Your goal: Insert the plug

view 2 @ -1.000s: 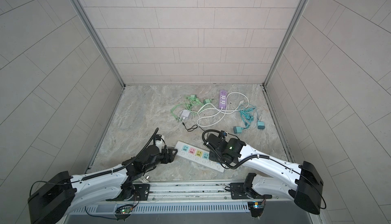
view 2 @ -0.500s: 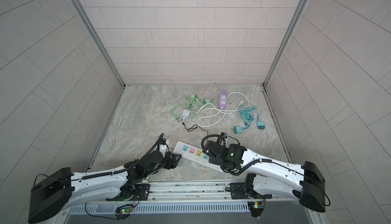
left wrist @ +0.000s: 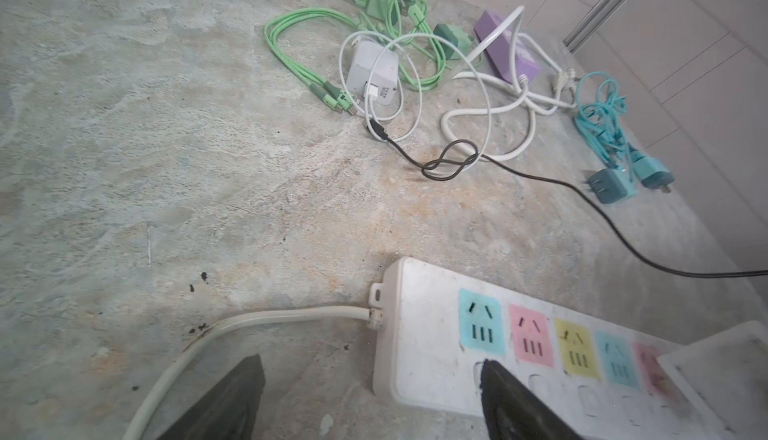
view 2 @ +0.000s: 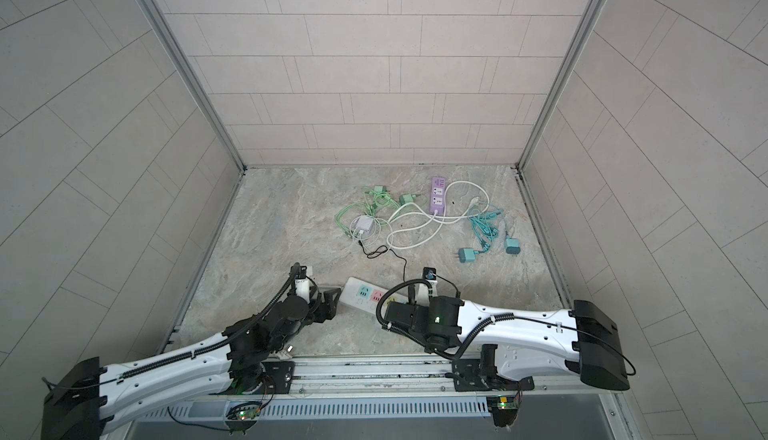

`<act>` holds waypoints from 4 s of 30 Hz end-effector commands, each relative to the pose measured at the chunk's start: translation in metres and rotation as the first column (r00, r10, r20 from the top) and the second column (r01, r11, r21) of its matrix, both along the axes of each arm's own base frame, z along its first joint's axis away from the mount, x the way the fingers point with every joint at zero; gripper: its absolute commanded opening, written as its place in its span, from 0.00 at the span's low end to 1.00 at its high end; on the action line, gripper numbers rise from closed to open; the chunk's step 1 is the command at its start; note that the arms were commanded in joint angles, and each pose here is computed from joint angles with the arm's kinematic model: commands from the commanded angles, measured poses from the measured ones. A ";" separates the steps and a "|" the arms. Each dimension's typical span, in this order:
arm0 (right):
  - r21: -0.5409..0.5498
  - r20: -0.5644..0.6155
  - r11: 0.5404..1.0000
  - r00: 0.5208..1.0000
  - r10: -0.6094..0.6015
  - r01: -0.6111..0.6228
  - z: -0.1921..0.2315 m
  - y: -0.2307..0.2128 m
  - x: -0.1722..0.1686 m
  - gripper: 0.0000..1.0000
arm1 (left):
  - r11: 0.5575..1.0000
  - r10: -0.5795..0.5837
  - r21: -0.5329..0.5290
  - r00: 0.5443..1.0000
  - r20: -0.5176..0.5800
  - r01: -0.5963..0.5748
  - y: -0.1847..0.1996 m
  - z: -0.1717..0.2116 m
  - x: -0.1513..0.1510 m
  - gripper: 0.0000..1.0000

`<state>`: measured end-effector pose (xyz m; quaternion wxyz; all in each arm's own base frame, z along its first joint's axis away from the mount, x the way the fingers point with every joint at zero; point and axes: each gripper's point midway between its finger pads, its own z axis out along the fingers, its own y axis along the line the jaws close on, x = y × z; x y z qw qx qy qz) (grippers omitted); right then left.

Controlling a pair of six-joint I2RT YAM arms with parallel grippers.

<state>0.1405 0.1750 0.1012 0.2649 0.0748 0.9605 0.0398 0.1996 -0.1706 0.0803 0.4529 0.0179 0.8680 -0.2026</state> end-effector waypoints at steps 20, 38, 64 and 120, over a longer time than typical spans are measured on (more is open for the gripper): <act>0.120 0.105 0.983 0.986 0.128 -0.140 0.020 0.011 -0.041 0.00 | 0.986 0.029 0.162 0.997 0.066 -0.039 -0.028 0.008 0.041 0.89; 0.099 0.116 0.989 0.989 0.096 -0.108 -0.011 -0.028 -0.050 0.00 | 0.983 0.034 0.179 0.996 0.088 -0.049 -0.024 0.023 0.049 0.90; -0.059 0.169 0.998 0.986 -0.006 0.016 0.004 -0.065 0.015 0.00 | 0.988 0.034 0.149 0.997 0.067 -0.044 -0.014 0.021 0.039 0.90; -0.075 0.012 0.996 0.999 0.049 -0.048 -0.006 -0.018 0.065 0.00 | 0.990 0.077 0.112 0.993 0.092 -0.087 0.008 0.039 0.031 0.90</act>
